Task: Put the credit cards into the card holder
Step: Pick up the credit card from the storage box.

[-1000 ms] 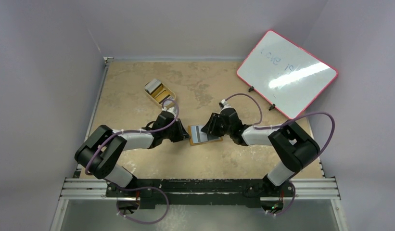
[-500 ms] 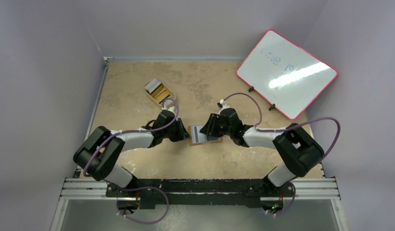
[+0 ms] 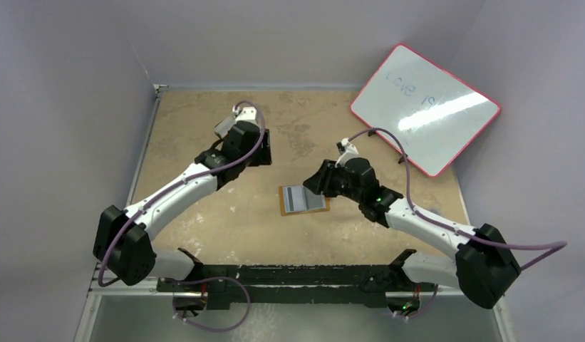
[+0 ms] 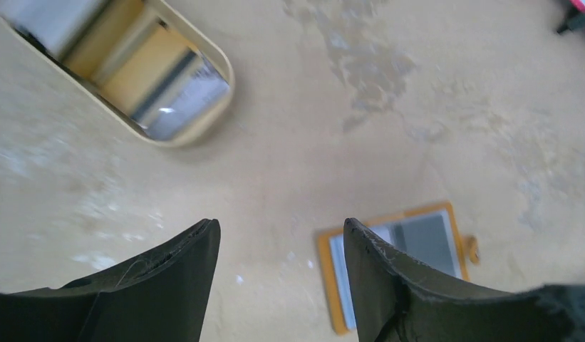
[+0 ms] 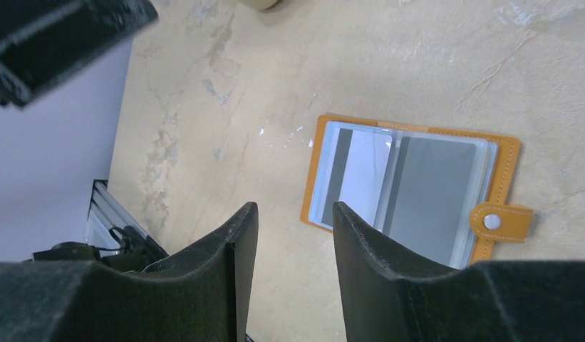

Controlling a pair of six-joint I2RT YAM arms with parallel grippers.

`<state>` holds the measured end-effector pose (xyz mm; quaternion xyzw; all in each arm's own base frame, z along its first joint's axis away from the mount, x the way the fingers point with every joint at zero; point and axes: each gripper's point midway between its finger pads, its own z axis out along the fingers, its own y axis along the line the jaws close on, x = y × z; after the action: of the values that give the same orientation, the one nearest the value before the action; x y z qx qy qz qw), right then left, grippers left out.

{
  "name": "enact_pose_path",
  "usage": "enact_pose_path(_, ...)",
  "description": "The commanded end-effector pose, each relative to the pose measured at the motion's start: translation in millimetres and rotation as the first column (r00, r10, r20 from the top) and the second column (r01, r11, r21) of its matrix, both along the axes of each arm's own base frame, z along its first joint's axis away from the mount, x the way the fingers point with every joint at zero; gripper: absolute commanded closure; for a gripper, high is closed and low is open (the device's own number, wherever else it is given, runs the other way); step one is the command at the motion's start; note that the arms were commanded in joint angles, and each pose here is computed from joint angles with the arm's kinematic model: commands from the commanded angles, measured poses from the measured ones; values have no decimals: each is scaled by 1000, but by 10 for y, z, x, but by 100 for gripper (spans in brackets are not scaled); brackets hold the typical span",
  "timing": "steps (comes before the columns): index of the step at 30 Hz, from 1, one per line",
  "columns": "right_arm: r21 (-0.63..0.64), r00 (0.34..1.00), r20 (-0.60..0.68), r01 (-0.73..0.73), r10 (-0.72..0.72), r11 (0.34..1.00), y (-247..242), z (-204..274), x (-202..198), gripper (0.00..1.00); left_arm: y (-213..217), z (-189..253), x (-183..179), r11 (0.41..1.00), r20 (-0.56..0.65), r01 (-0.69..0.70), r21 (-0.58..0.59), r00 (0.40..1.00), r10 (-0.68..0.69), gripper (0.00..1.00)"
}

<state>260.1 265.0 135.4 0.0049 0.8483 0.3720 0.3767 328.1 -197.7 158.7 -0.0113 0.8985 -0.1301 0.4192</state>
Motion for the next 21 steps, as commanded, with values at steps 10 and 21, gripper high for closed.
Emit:
enact_pose_path(10,37,996,90,-9,6,999,-98,403,-109,54,1042,369,1113,836,80,-66,545,996,27,33)
enact_pose_path(21,37,995,95,-22,19,999,-57,452,-85,55,1234,7,1655,745,-48,52,665,998,-27,30)
